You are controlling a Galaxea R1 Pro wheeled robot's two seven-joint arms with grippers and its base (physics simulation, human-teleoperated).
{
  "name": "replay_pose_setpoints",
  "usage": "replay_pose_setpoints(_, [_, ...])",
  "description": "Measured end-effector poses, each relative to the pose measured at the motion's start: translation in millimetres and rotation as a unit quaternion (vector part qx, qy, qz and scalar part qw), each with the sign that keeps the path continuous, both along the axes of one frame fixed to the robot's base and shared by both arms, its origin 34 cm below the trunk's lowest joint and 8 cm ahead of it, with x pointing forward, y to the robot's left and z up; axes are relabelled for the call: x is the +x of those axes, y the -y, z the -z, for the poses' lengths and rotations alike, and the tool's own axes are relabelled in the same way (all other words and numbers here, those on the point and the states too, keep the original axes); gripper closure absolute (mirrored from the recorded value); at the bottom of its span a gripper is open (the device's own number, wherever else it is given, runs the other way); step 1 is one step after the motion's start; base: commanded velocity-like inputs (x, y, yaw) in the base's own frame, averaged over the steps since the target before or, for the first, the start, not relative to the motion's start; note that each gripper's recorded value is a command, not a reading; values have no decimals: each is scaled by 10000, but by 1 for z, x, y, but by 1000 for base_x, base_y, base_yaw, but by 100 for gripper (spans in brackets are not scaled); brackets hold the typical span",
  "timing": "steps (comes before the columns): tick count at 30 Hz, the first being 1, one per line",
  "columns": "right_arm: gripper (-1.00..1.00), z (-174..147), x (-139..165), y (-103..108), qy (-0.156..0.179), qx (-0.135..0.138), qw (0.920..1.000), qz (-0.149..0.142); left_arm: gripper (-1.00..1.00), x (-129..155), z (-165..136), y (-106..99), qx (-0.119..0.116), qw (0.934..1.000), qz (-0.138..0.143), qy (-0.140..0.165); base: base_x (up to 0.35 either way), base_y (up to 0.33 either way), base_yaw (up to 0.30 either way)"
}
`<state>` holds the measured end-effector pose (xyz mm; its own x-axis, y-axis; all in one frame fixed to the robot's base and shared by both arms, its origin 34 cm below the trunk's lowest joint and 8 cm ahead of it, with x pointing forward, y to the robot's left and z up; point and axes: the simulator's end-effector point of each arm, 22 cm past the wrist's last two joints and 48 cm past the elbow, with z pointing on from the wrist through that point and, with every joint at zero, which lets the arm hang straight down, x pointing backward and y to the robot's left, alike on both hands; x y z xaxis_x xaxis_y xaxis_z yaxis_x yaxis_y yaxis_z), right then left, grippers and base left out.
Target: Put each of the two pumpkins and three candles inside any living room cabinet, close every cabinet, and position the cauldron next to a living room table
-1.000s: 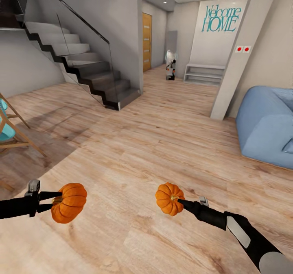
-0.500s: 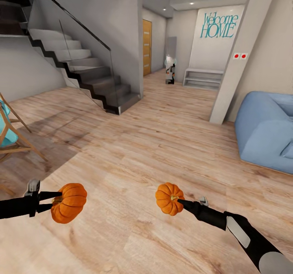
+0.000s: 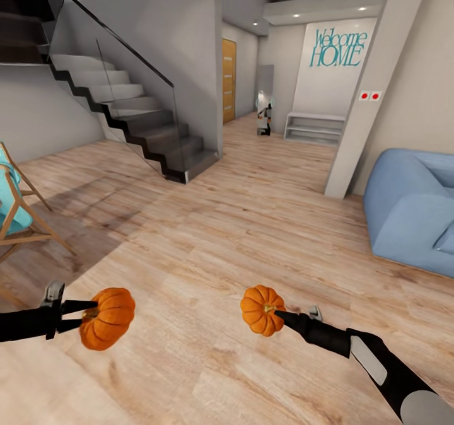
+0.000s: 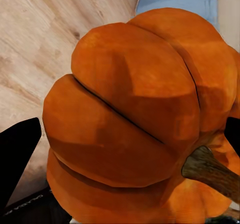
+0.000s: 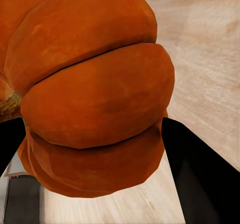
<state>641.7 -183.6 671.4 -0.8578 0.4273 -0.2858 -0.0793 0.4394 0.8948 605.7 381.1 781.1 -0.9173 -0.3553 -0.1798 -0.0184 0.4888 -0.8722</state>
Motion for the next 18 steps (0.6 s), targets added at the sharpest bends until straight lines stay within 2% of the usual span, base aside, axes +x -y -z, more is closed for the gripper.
replay_pose_setpoints(3, [100, -1, 0, 3, -46, -110, 9999, 26, 100, 0, 16, -8, 459, 9988, -66, -157, 0, 0, 42])
replay_pose_setpoints(7, [100, 10, 2, 13, -226, -507, 9983, 149, 100, 2, 48, -3, 1068, 9930, -176, -466, 0, 0, 9])
replay_pose_setpoints(8, [100, 17, 1, 18, -314, -715, 9968, 198, 100, 2, 62, 1, 1311, 9894, -184, -590, 0, 0, 2])
replay_pose_setpoints(9, [100, 21, 1, 21, -386, -852, 9954, 227, 100, 1, 70, 5, 1444, 9872, -176, -656, 0, 0, 1])
replay_pose_setpoints(11, [100, 29, 0, 30, -528, -1127, 9917, 312, 100, 3, 80, 22, 1508, 9853, -188, -777, 0, 0, 0])
replay_pose_setpoints(12, [100, 32, 0, 34, -592, -1264, 9896, 344, 100, 3, 87, 29, 1620, 9832, -187, -822, 0, 0, 0])
replay_pose_setpoints(15, [100, 38, -2, 42, -747, -1548, 9843, 397, 100, 11, 102, 44, 1903, 9774, -316, -868, 0, 0, 0])
replay_pose_setpoints(18, [100, 39, -3, 48, -833, -1712, 9806, 465, 100, 14, 121, 62, 2289, 9676, -426, -971, 0, 0, 0])
